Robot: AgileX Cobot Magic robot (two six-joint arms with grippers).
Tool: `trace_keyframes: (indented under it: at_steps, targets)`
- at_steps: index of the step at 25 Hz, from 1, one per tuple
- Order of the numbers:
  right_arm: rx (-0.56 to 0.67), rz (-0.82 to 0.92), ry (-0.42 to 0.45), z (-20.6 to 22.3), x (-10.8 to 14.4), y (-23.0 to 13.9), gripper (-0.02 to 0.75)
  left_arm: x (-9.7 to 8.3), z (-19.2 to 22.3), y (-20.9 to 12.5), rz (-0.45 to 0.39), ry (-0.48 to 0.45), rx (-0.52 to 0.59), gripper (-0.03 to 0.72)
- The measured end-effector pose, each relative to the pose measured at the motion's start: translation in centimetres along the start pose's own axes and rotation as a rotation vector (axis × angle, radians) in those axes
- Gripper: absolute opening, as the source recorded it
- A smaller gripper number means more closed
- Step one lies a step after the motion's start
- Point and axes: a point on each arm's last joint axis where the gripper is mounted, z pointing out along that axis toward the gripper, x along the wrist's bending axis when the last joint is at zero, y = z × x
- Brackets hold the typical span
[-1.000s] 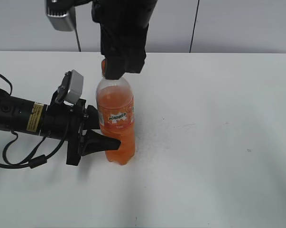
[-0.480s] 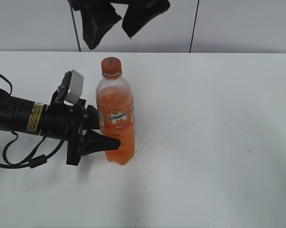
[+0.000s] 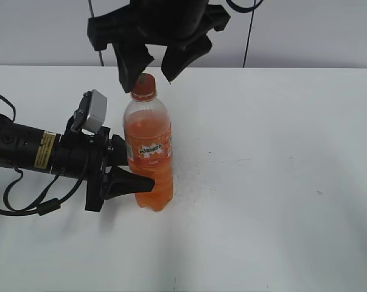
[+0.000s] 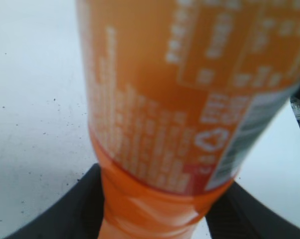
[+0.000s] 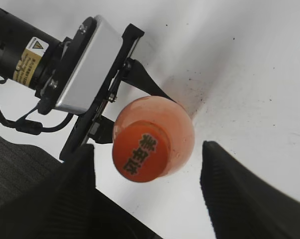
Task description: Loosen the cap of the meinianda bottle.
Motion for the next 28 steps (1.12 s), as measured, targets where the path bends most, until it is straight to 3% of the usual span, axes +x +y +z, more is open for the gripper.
trace_keyframes:
  at_steps: [6,10,15,18,24,28]
  targets:
    - [0.024,0.003,-0.001,1.12,-0.04,0.05,0.432,0.01,0.0,0.0,0.0,0.001,0.0,0.369]
    - [0.022,-0.025,0.004,1.12,0.0,0.06,0.268,0.02,0.0,0.0,-0.002,0.002,0.0,0.369]
    - [0.021,-0.171,0.007,1.12,0.01,0.07,0.27,0.01,0.02,0.02,-0.003,0.002,-0.001,0.369]
    - [0.02,-0.397,0.011,1.12,0.03,0.07,0.27,0.0,0.02,0.01,-0.002,0.0,-0.001,0.368]
    - [0.015,-1.118,0.019,1.12,0.04,0.07,0.27,-0.03,0.02,0.0,0.002,-0.003,0.001,0.368]
    - [0.014,-1.345,0.022,1.12,0.04,0.06,0.27,-0.03,0.02,0.0,0.004,-0.003,0.001,0.368]
